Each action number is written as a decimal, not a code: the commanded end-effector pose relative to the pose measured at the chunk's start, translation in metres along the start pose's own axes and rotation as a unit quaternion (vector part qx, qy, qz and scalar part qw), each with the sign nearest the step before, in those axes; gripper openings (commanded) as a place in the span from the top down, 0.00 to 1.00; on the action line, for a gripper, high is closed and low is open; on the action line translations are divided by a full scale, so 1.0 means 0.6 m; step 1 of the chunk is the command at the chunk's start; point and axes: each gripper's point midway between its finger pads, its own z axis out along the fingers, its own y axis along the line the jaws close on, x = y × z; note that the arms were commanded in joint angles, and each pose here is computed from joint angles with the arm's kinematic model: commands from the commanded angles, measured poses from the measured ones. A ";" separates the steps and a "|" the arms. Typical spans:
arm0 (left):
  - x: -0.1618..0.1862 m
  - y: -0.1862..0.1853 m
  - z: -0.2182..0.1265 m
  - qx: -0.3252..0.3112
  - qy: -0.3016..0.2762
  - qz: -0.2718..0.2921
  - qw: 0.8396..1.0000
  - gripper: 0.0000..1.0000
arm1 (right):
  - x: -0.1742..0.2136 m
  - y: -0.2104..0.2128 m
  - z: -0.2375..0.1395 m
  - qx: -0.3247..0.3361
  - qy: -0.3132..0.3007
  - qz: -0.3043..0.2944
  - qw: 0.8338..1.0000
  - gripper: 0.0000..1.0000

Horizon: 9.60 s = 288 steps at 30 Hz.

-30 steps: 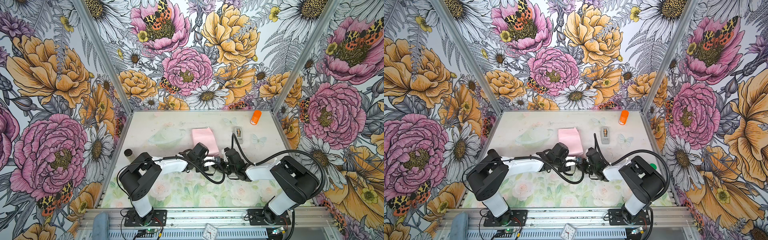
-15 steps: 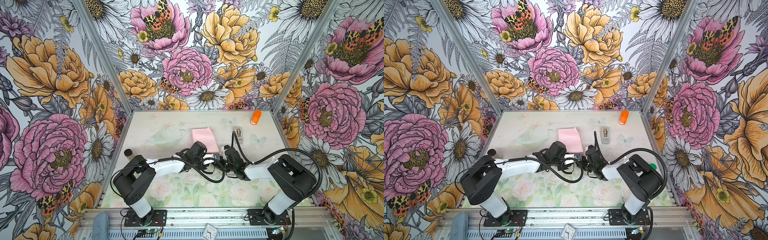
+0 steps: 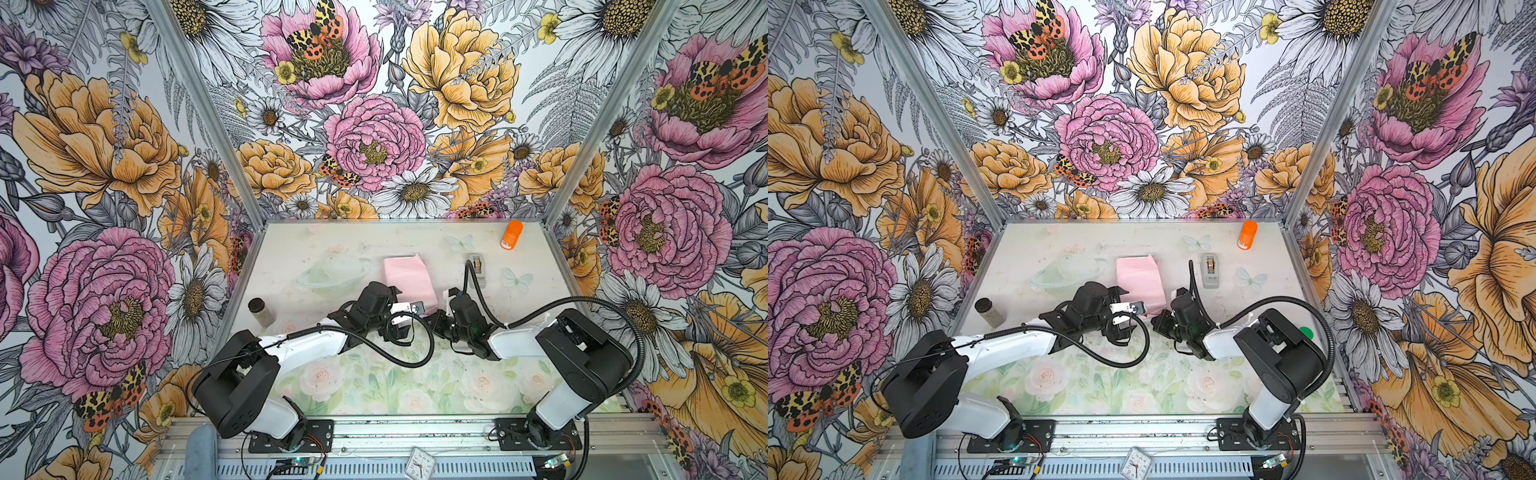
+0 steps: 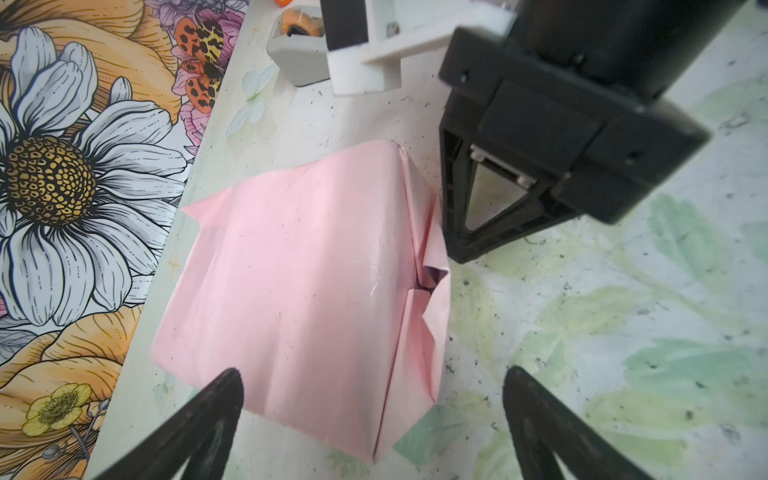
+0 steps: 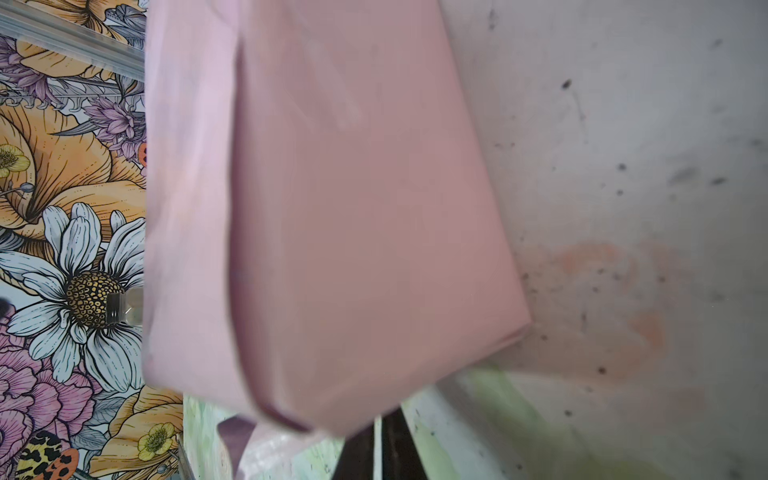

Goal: Wrap the gift box in paper

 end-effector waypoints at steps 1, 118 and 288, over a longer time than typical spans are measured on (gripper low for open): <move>0.016 0.013 0.015 -0.012 0.025 0.029 0.999 0.01 | -0.017 0.021 0.002 -0.012 -0.018 -0.007 1.000 0.91; -0.016 0.058 0.062 -0.143 0.003 -0.259 0.955 0.01 | -0.121 0.058 0.023 -0.089 -0.076 -0.086 0.989 0.98; 0.093 0.042 0.111 -0.167 -0.001 -0.284 0.944 0.20 | -0.366 -0.116 -0.159 -0.161 0.101 -0.035 0.981 1.00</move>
